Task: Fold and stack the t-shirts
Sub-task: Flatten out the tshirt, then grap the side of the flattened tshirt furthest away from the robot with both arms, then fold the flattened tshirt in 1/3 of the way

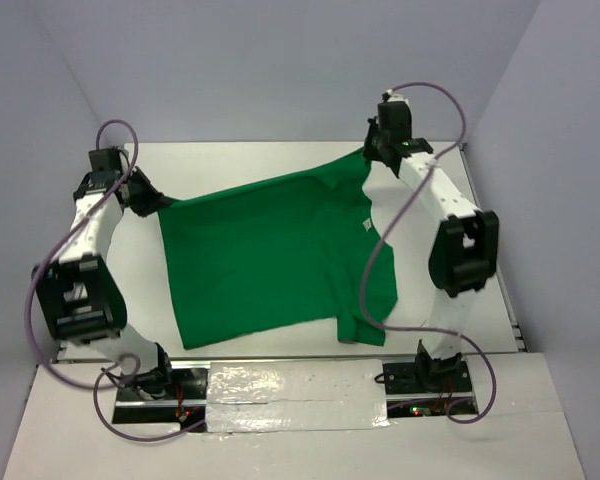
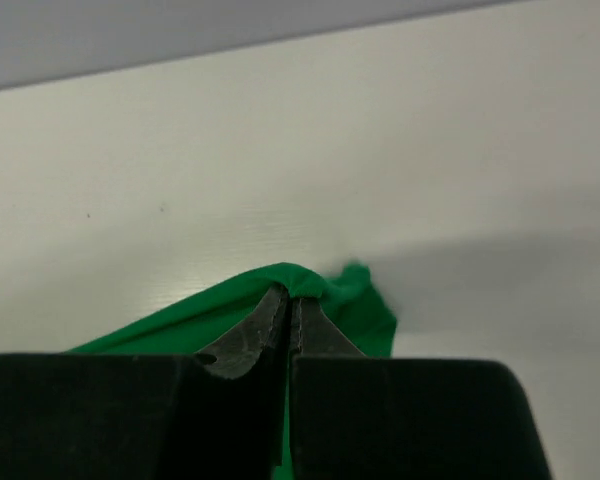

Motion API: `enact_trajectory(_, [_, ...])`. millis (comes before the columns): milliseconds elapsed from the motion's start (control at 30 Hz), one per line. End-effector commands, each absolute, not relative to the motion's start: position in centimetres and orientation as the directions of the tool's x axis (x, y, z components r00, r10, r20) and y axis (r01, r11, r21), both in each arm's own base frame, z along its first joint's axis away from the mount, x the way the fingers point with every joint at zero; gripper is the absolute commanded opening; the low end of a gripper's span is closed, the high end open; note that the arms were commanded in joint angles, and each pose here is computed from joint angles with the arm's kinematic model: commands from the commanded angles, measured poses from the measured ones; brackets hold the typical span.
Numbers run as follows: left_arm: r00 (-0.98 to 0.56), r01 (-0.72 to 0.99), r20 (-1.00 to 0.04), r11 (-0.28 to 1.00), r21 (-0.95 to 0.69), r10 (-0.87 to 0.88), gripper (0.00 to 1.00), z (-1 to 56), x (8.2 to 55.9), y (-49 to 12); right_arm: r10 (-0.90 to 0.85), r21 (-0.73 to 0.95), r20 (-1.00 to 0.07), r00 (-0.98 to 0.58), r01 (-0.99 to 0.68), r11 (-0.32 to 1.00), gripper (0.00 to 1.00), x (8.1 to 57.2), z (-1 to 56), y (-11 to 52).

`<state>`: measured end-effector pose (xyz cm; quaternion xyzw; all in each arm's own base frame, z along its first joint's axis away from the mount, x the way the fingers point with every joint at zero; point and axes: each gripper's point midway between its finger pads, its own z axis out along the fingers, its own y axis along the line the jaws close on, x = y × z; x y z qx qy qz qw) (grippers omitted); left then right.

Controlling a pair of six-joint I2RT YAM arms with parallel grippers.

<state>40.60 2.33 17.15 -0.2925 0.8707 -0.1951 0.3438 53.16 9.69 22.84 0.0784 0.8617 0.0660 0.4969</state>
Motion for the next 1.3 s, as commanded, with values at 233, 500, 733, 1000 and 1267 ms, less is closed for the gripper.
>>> enact_trajectory(233, [-0.518,-0.464,-0.544,0.751,-0.470,-0.661,0.00,14.7,49.4,8.5,0.366,0.414,-0.845,-0.390,-0.044,0.909,0.00,62.4,26.8,14.5])
enact_trajectory(500, [-0.555,-0.452,-0.522,0.762,-0.464,-0.648,0.00,14.8,48.0,8.1,0.387,0.436,-0.795,-0.467,0.004,0.900,0.00,57.1,24.2,13.7])
enact_trajectory(733, [-0.556,-0.466,-0.511,0.755,-0.461,-0.656,0.00,14.7,44.3,7.1,0.390,0.452,-0.711,-0.585,0.044,0.891,0.00,50.6,19.2,13.3])
enact_trajectory(1000, [-0.560,-0.498,-0.492,0.745,-0.444,-0.667,0.00,13.8,41.2,6.5,0.383,0.438,-0.662,-0.644,0.083,0.895,0.00,46.2,17.0,12.5])
enact_trajectory(1267, [-0.552,-0.540,-0.464,0.721,-0.434,-0.693,0.00,12.6,38.1,6.0,0.365,0.415,-0.628,-0.687,0.101,0.904,0.00,42.2,14.1,11.8])
